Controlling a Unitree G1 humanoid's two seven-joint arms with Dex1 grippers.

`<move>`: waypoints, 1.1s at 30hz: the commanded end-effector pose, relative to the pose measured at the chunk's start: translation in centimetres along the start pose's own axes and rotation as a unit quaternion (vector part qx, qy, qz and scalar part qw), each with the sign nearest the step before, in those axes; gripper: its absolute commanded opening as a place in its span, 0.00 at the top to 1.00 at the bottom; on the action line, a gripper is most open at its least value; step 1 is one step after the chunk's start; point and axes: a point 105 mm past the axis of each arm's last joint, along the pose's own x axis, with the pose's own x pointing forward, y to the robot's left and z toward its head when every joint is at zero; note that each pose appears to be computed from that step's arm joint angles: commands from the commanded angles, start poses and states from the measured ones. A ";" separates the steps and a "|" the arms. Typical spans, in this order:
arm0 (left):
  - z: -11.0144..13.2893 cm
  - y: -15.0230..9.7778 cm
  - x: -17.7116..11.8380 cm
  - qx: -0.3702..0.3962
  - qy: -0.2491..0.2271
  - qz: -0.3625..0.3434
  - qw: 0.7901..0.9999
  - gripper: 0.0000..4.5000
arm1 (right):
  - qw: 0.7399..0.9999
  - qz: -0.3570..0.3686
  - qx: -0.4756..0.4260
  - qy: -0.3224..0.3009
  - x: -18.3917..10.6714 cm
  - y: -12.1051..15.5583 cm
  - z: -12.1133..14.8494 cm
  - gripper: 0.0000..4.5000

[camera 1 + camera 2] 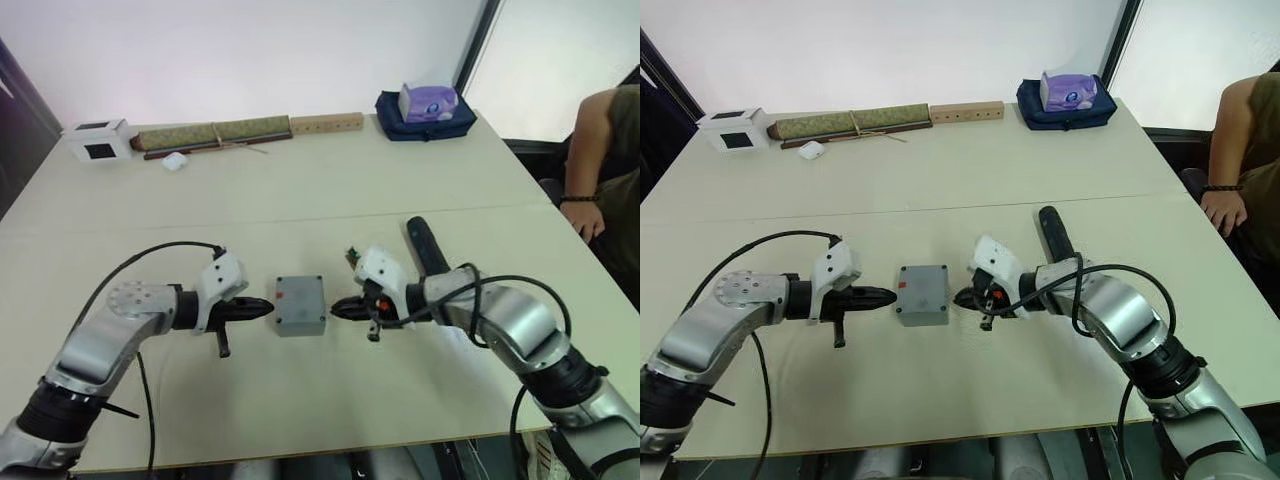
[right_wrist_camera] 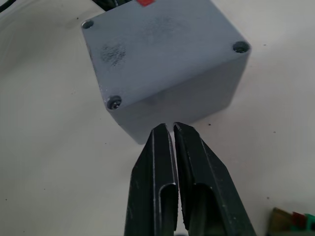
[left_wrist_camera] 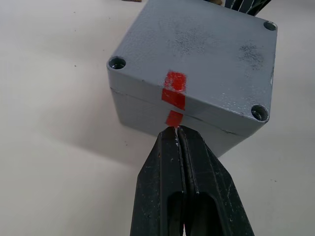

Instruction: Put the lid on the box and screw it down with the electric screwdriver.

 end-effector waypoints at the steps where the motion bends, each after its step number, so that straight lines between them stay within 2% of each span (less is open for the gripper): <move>1: 1.0 0.3 0.6 0.022 -0.015 0.002 1.000 1.00 | 0.999 0.018 -0.014 -0.022 0.6 0.3 1.5 0.98; 4: 1.6 0.9 1.6 0.028 -0.026 0.005 0.999 1.00 | 0.998 0.057 -0.005 -0.021 1.1 1.3 1.6 0.98; 12: 2.1 2.5 2.6 0.035 -0.036 0.014 0.999 1.00 | 0.997 0.080 -0.022 -0.006 0.6 2.3 1.3 0.98; 17: 0.6 2.7 1.1 0.041 -0.003 0.010 0.999 1.00 | 0.998 0.012 -0.054 0.009 -1.5 -0.4 1.2 0.98; 22: -1.0 1.1 -1.1 0.037 0.031 -0.027 0.998 1.00 | 0.996 -0.073 -0.056 -0.015 -2.7 -4.2 2.2 0.98; 28: -1.0 -0.9 -1.0 0.020 0.025 -0.063 0.997 1.00 | 0.996 -0.069 -0.056 -0.028 -0.8 -4.3 2.4 0.98; 33: -0.2 -1.1 0.4 0.023 0.006 -0.059 0.998 1.00 | 0.998 -0.044 -0.043 -0.032 1.2 -3.2 2.1 0.98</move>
